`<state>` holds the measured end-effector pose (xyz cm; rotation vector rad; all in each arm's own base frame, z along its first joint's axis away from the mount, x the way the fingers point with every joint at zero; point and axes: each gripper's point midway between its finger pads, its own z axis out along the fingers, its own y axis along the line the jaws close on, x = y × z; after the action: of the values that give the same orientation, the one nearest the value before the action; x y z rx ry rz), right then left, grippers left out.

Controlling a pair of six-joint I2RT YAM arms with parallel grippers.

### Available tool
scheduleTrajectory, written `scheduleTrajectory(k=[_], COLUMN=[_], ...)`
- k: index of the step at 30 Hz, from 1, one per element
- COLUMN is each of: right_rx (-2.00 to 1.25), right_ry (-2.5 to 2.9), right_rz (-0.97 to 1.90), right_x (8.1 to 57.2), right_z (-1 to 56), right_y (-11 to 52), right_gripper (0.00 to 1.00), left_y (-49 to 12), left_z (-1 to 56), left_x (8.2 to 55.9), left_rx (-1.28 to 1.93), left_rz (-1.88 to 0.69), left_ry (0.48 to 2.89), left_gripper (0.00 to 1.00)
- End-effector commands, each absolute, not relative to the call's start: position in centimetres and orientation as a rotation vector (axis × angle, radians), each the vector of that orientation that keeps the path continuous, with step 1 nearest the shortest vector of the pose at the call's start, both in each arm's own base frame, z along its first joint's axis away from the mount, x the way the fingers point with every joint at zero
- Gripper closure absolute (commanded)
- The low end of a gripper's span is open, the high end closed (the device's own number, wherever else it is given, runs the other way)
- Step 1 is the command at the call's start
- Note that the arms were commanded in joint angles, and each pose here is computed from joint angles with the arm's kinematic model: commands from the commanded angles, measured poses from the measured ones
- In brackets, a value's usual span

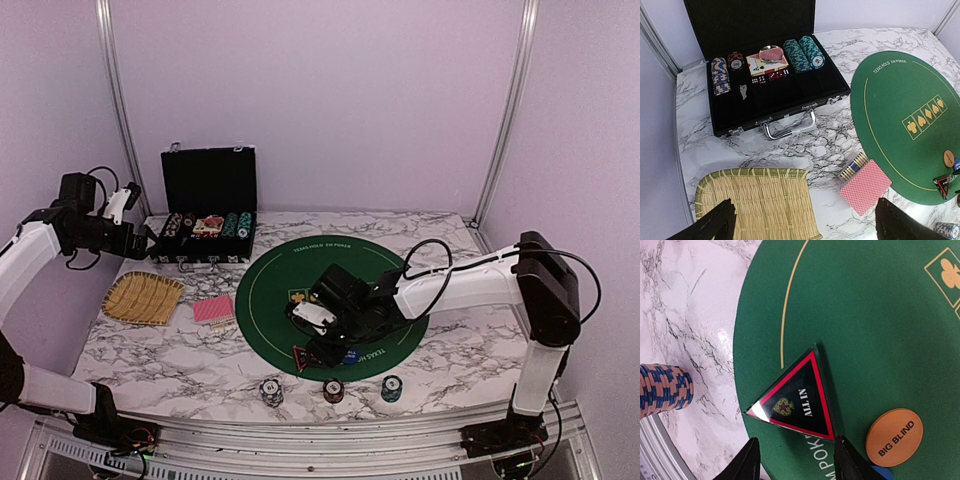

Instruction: Distribute texas hold em gaming equipment

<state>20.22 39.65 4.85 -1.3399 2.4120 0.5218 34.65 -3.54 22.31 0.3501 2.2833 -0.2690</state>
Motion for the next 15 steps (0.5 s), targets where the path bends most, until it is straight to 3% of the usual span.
scheduleTrajectory(k=[1, 15], right_rx=[-1.419, -1.449], right_ry=[2.390, 2.395], right_rz=[0.482, 0.402], right_x=[19.7, 20.1], right_z=[4.6, 3.2], right_y=[40.2, 40.0], right_gripper=[0.50, 0.51], left_y=[-3.9, -4.0], left_z=[24.3, 25.1], left_x=[34.1, 34.2], left_rx=[0.360, 0.362], left_rz=[-0.290, -0.302], left_ry=[2.246, 2.240], left_gripper=[0.01, 0.01])
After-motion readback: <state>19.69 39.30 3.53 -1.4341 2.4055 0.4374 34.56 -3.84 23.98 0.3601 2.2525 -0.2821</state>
